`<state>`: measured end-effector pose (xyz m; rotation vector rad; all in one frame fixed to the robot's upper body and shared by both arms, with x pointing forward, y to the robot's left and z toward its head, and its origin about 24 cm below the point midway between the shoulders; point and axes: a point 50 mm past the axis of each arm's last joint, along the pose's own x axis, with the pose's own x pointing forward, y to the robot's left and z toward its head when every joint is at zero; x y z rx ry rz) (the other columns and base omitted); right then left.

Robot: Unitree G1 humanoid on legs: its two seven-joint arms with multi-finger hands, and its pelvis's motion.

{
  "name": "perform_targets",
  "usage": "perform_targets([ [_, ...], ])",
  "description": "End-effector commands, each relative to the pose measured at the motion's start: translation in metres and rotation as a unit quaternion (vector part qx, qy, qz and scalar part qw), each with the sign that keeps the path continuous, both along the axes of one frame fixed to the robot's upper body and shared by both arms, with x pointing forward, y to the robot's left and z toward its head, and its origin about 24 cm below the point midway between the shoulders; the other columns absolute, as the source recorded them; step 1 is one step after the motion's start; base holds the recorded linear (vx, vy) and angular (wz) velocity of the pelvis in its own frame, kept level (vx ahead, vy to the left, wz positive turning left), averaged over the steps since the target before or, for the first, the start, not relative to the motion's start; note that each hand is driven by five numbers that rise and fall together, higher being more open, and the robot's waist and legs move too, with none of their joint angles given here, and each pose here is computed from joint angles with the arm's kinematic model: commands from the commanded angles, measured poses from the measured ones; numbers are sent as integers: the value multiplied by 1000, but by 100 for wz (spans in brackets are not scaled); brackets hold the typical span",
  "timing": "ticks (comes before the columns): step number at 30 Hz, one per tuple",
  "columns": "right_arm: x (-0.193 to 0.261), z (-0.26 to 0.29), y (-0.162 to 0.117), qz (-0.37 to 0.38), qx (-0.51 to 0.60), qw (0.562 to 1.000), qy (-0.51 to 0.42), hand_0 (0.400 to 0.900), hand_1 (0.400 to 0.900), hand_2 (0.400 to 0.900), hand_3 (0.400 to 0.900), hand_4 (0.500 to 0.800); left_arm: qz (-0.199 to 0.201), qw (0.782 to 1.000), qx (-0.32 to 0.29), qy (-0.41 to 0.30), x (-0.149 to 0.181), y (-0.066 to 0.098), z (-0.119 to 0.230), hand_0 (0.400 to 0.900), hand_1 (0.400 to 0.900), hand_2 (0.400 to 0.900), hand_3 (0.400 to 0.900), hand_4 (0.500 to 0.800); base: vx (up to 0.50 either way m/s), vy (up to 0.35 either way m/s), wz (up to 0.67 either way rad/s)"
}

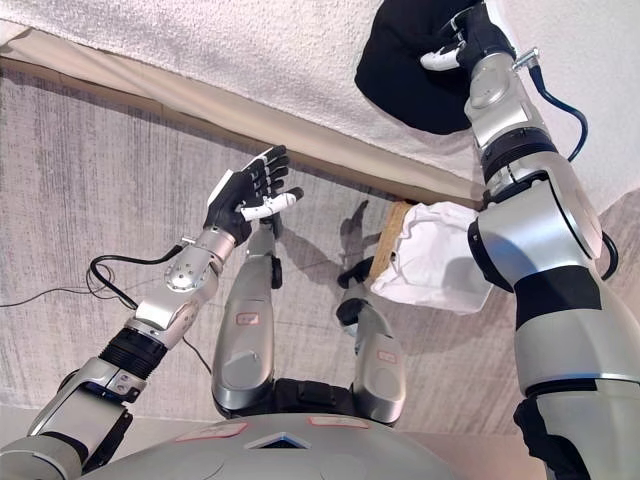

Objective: Put the clothes on the bed into the basket.

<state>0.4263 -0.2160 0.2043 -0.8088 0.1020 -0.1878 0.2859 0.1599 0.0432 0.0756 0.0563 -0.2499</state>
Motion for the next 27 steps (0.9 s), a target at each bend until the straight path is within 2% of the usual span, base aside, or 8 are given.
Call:
perform_targets([
  [1, 2, 71, 4, -6, -9, 995, -100, 400, 400, 400, 400, 500, -60, 995, -37, -65, -3, -26, 29, 900, 900, 900, 900, 800, 0, 0, 0],
  [6, 0, 77, 0, -13, 20, 991, -130, 400, 400, 400, 400, 500, -51, 996, -40, -67, -1, -26, 30, 900, 900, 900, 900, 800, 0, 0, 0],
  [12, -10, 89, -11, -8, 103, 962, -255, 400, 400, 400, 400, 500, -17, 993, -54, -100, 5, -22, 40, 900, 900, 900, 900, 800, -16, 58, -12],
  [17, -32, 70, -49, -35, 161, 933, -320, 400, 400, 400, 400, 500, -13, 991, -56, -119, 4, -18, 43, 900, 900, 900, 900, 800, -1, 41, -5],
  [19, -44, 69, -45, -8, 151, 923, -353, 400, 400, 400, 400, 500, 2, 991, -54, -119, 2, -10, 40, 900, 900, 900, 900, 800, 19, 41, -12],
  [20, -55, 58, -45, 6, 143, 922, -360, 400, 400, 400, 400, 500, 12, 991, -49, -121, 1, -5, 39, 900, 900, 900, 900, 800, 32, 49, -16],
  [23, -70, 16, -60, -24, 175, 923, -343, 400, 400, 400, 400, 500, 7, 993, -47, -106, -5, -4, 29, 900, 900, 900, 900, 800, 46, 21, -6],
  [27, -94, -20, -67, -34, 179, 928, -325, 400, 400, 400, 400, 500, 16, 995, -36, -90, -13, 6, 20, 900, 900, 900, 900, 800, 52, 34, -16],
])
